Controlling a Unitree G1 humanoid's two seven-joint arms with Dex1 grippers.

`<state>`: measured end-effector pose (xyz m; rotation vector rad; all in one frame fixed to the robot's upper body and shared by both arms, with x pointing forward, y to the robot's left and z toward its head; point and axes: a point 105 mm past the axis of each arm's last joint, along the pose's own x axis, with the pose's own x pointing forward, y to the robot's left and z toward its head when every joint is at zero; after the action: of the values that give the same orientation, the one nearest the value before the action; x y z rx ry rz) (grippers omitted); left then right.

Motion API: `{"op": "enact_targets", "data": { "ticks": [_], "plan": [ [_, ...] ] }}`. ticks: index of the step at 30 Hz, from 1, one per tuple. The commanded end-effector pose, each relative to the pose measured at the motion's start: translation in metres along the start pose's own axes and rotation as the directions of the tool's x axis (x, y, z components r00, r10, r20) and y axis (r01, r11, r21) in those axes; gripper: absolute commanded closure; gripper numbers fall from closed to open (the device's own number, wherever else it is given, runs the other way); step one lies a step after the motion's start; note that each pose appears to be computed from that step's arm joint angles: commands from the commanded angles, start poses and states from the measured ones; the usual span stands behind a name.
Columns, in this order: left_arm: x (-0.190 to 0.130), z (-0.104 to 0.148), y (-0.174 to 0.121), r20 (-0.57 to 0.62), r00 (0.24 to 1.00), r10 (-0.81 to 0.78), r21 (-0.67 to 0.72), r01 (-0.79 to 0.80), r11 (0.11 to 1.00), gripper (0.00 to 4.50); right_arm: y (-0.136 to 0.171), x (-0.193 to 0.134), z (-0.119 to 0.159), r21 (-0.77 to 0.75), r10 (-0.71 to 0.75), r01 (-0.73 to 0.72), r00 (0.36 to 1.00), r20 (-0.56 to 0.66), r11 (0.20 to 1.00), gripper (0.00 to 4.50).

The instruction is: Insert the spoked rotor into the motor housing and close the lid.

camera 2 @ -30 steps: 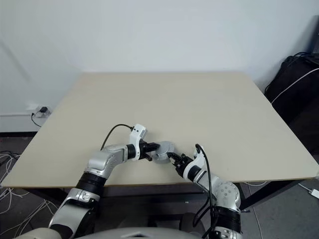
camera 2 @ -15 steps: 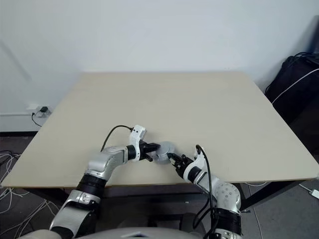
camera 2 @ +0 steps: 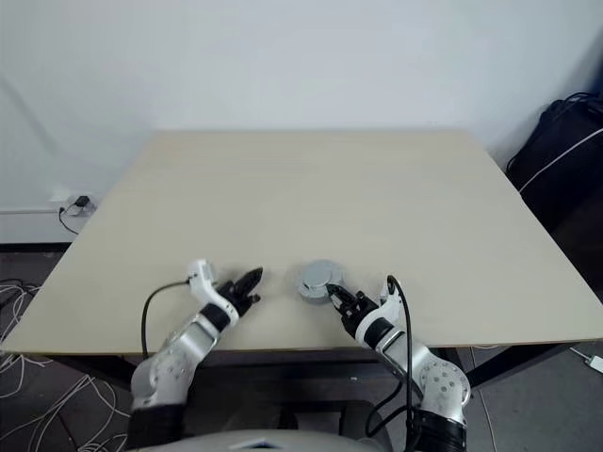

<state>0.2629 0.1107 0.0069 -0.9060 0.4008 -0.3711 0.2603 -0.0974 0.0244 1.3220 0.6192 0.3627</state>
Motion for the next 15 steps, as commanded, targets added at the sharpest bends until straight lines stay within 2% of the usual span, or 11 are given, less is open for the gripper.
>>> {"op": "enact_targets", "data": {
  "ticks": [1, 4, 8, 15],
  "plan": [
    [-0.003, -0.006, -0.033, 0.056, 0.989, -0.137, -0.171, 0.145, 0.975, 4.5, 0.053, 0.01, -0.001, 0.002, 0.22, -0.22, 0.976, 0.014, 0.976, 3.21],
    [-0.006, -0.015, -0.044, 0.074, 0.976, -0.203, -0.305, 0.216, 0.927, 3.9, 0.063, 0.012, -0.003, -0.012, 0.253, -0.254, 0.967, -0.019, 0.967, 3.21],
    [-0.006, -0.011, -0.056, 0.137, 0.955, -0.264, -0.403, 0.298, 0.865, 2.58, 0.067, 0.015, -0.007, -0.022, 0.261, -0.262, 0.964, -0.055, 0.965, 3.21],
    [-0.005, -0.011, -0.057, 0.191, 0.943, -0.273, -0.483, 0.332, 0.81, 0.2, 0.066, 0.016, -0.012, -0.028, 0.252, -0.255, 0.964, -0.086, 0.966, 3.21]
  ]
}}
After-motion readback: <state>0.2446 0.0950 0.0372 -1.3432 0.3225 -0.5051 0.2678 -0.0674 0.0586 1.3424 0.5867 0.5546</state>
